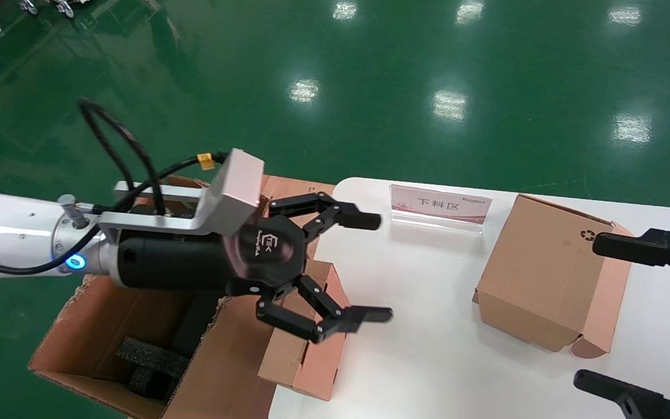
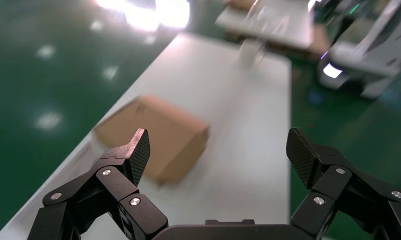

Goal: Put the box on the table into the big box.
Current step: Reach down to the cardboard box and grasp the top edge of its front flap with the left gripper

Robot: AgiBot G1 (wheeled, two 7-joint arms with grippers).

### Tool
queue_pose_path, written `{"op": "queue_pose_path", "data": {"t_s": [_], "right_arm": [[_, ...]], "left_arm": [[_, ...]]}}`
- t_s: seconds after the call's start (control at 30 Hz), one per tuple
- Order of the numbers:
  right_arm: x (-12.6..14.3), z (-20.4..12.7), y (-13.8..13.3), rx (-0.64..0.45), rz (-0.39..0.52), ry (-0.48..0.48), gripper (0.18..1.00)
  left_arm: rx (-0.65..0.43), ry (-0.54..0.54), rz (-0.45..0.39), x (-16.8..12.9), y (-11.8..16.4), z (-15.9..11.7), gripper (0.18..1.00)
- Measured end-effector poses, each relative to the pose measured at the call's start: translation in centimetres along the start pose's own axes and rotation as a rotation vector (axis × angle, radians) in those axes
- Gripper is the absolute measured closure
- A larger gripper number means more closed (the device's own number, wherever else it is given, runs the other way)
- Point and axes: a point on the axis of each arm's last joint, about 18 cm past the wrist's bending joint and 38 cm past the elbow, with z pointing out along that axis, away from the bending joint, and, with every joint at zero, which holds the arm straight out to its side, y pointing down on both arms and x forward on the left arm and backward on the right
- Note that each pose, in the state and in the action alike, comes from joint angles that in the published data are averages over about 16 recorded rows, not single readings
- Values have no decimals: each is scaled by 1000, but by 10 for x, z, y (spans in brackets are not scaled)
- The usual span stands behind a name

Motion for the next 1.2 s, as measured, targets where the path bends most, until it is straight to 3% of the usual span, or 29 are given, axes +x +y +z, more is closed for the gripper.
{"op": "queue_pose_path", "data": {"t_s": [0.3,0.53,0.97,1.2], "right_arm": [[0,0,0,0,0,0,183],[0,0,0,0,0,0,183],[0,0,0,0,0,0,183],[0,0,0,0,0,0,184]], "left_arm": [[-155,-99,25,-21,6,-5,188],[-282,-135,-1,-30,5,-3,188],[-618,-198,-158,-44,-4,22,188],[-840,-294,-251,-52,-14,44,188]]}}
